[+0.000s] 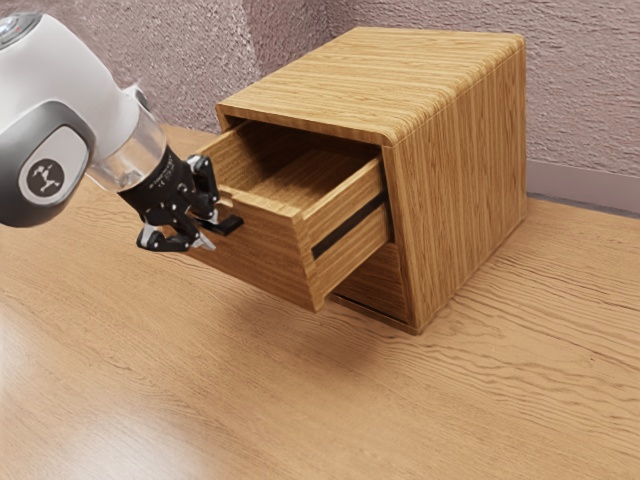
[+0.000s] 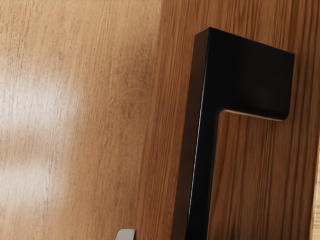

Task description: Pull the drawer handle with one arm to open the drawer

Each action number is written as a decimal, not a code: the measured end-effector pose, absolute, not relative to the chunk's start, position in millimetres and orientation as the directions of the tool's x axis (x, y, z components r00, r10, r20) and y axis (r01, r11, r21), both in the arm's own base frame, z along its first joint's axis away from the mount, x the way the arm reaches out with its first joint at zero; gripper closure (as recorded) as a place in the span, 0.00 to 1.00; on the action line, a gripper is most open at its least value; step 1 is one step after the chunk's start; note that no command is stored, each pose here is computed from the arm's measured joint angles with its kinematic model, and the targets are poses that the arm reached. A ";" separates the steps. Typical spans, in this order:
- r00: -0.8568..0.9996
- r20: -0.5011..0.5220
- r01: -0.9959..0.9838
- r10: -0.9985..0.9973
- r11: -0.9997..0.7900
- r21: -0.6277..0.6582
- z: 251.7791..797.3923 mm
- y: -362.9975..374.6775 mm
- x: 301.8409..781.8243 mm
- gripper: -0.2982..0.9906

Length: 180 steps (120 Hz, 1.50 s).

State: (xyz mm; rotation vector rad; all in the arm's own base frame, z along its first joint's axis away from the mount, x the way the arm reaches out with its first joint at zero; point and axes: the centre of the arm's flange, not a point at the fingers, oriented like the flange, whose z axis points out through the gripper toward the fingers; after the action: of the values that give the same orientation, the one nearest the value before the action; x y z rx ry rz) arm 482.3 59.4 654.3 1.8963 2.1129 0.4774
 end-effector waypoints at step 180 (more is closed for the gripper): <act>-0.165 0.025 0.876 0.986 0.135 0.462 656.0 71.3 401.7 0.73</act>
State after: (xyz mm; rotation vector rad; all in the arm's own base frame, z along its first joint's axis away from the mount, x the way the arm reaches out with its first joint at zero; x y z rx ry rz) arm 401.7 71.3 656.0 1.8150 2.1304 0.5461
